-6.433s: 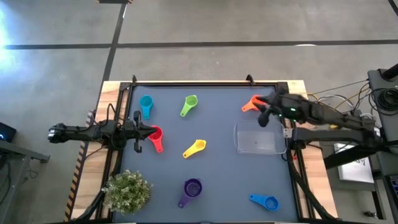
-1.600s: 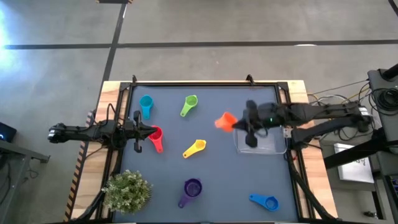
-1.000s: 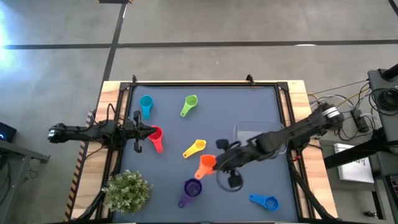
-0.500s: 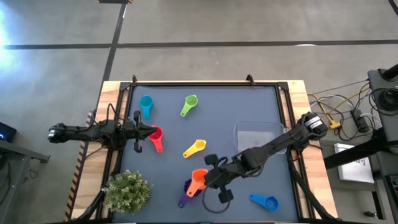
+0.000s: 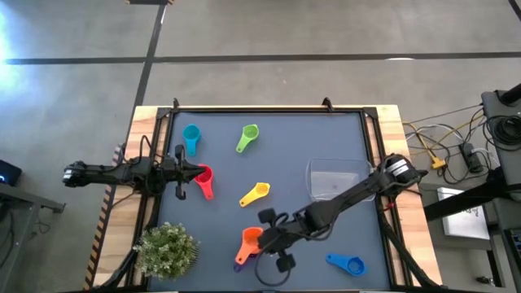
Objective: Nest measuring cups in basket
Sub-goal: Stack the orange measuring cup on top of the violet measuring cup
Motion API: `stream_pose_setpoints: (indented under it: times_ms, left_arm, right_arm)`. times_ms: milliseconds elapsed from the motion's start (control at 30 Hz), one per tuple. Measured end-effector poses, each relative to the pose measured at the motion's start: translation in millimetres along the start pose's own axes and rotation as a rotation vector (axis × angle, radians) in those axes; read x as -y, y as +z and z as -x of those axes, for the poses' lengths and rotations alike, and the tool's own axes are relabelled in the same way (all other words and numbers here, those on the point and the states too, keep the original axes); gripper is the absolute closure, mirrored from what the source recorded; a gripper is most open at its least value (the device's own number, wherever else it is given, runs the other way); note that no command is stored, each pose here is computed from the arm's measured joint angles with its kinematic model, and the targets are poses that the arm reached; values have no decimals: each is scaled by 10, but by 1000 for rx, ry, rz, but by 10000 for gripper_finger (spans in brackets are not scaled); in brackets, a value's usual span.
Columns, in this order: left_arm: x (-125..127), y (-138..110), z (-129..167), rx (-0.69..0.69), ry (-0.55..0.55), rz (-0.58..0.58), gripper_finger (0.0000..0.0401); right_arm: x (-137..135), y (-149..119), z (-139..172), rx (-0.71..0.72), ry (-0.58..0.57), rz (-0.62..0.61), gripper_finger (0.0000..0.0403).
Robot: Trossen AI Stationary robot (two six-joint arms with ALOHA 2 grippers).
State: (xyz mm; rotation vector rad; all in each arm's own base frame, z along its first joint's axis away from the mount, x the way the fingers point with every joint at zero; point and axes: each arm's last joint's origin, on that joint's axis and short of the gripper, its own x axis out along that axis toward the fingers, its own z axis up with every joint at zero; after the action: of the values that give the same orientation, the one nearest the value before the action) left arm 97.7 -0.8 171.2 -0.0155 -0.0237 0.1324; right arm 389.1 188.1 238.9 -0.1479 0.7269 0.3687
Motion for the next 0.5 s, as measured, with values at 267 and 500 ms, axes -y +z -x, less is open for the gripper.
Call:
stream_pose_setpoints:
  times_ms: [267, 500]
  left_arm:
    - [0, 0, 0, 0, 0, 0, 401]
    - [0, 0, 0, 0, 0, 0, 401]
  right_arm:
    - [-2, 9, -31, 21, 1, -5, 394]
    - [-27, -122, -230, -32, 2, 18, 394]
